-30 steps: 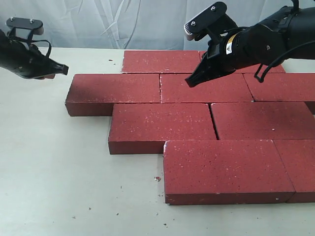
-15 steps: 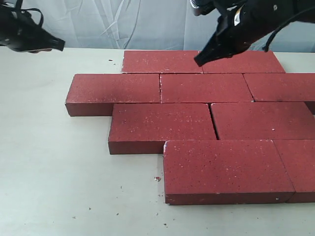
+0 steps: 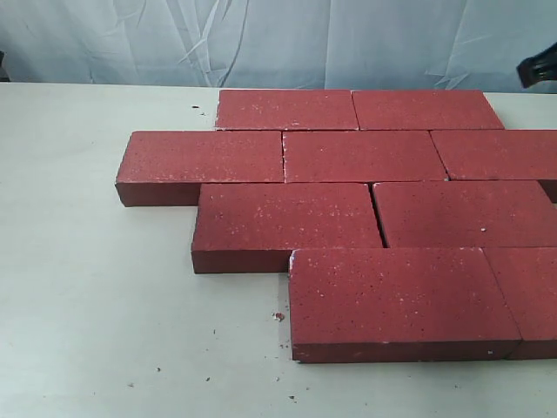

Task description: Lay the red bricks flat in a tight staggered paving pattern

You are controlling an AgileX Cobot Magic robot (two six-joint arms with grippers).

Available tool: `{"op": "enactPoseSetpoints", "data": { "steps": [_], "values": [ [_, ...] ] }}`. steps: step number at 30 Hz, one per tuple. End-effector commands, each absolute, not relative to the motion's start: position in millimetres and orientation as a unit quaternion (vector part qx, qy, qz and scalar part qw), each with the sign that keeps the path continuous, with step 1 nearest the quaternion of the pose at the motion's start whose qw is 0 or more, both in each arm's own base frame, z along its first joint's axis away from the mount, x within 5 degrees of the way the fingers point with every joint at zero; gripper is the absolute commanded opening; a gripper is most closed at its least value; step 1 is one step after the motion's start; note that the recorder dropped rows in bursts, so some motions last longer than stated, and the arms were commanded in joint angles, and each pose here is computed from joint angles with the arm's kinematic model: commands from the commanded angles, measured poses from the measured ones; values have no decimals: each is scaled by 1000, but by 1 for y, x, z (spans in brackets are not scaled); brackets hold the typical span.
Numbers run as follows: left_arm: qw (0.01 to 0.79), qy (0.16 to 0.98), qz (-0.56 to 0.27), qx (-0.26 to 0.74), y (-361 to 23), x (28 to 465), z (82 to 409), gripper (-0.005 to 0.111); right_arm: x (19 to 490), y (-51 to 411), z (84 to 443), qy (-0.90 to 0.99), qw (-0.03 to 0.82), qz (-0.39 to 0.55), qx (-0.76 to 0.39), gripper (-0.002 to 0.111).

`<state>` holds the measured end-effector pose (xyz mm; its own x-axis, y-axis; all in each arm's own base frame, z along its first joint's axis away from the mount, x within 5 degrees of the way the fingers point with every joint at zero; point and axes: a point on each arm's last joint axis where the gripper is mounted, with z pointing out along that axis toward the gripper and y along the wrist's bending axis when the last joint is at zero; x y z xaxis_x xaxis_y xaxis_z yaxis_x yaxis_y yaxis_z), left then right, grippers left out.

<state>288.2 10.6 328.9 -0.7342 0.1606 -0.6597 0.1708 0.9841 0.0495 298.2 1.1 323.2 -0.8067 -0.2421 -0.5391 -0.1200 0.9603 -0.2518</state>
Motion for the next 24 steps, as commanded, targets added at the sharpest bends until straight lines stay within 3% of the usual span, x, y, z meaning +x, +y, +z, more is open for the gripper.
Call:
{"op": "enactPoseSetpoints", "data": {
  "steps": [1,14,24],
  "values": [
    [406,911,-6,72,9,265,339,0,271,-17,332,927,363,-86,-33,-1],
    [590,807,2,20,5,177,352,0,192,-14,327,846,528,-71,-20,-1],
    [655,752,12,74,-8,121,340,0,136,-9,307,785,615,-73,-33,-1]
  ]
}}
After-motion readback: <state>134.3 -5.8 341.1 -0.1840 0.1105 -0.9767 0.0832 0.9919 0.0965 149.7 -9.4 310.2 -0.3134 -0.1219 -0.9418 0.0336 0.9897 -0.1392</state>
